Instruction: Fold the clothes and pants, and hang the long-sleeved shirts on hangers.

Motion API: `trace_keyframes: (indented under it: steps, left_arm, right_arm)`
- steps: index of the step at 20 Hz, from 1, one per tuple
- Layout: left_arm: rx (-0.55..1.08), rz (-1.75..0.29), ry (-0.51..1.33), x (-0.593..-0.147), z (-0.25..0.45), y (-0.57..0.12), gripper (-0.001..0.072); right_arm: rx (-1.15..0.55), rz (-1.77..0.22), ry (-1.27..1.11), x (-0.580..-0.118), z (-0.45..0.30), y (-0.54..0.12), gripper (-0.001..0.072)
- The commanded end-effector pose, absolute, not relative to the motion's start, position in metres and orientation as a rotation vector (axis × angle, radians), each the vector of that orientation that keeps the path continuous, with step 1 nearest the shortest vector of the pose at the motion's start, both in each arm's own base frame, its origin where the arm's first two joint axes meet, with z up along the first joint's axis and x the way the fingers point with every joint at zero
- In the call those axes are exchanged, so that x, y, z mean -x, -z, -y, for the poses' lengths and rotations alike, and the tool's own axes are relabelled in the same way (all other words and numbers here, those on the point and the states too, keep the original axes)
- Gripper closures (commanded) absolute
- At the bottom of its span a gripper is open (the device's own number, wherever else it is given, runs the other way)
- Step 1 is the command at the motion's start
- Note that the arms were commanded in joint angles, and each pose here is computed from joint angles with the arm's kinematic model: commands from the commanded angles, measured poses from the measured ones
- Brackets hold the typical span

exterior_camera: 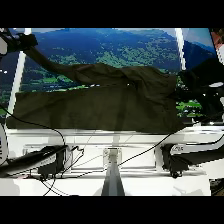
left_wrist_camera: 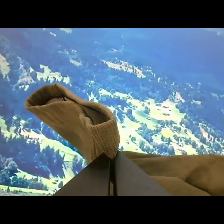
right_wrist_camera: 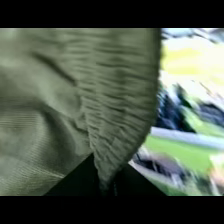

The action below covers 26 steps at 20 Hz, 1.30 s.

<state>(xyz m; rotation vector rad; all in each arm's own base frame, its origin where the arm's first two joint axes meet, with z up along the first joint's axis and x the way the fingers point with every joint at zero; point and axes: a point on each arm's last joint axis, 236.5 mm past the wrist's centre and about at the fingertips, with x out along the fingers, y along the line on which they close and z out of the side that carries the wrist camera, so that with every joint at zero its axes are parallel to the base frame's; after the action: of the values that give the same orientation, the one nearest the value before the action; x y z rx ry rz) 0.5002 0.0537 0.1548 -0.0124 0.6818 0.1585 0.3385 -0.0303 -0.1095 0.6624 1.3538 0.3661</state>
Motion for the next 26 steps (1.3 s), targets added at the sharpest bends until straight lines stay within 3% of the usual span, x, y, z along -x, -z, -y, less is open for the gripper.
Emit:
trace_keyframes:
  steps: [1, 7, 12, 15, 22, 26]
  left_arm:
    - [0.004, -0.658, -0.164, -0.502, -0.057, -0.160, 0.0691]
    - [-0.027, -0.321, -0.248, -0.503, -0.105, -0.260, 0.0691]
    - [-0.015, -0.278, -0.348, -0.484, -0.154, -0.277, 0.0691]
    - [0.013, -0.445, -0.378, -0.477, -0.164, -0.232, 0.0691]
    - [-0.015, -1.158, -0.340, -0.415, -0.164, -0.011, 0.0692]
    - [-0.020, -1.138, -0.327, -0.423, -0.164, 0.002, 0.0691]
  right_arm:
    - [-0.508, -1.253, -0.382, -0.374, 0.026, 0.093, 0.0682]
    - [-0.330, -0.953, -0.139, -0.424, 0.113, -0.007, 0.0681]
    - [-0.296, -0.949, -0.082, -0.404, 0.140, -0.024, 0.0681]
    - [-0.296, -0.970, -0.092, -0.400, 0.137, -0.019, 0.0681]
    - [-0.295, -0.970, -0.090, -0.400, 0.137, -0.019, 0.0681]
    - [-0.294, -0.970, -0.090, -0.400, 0.137, -0.019, 0.0681]
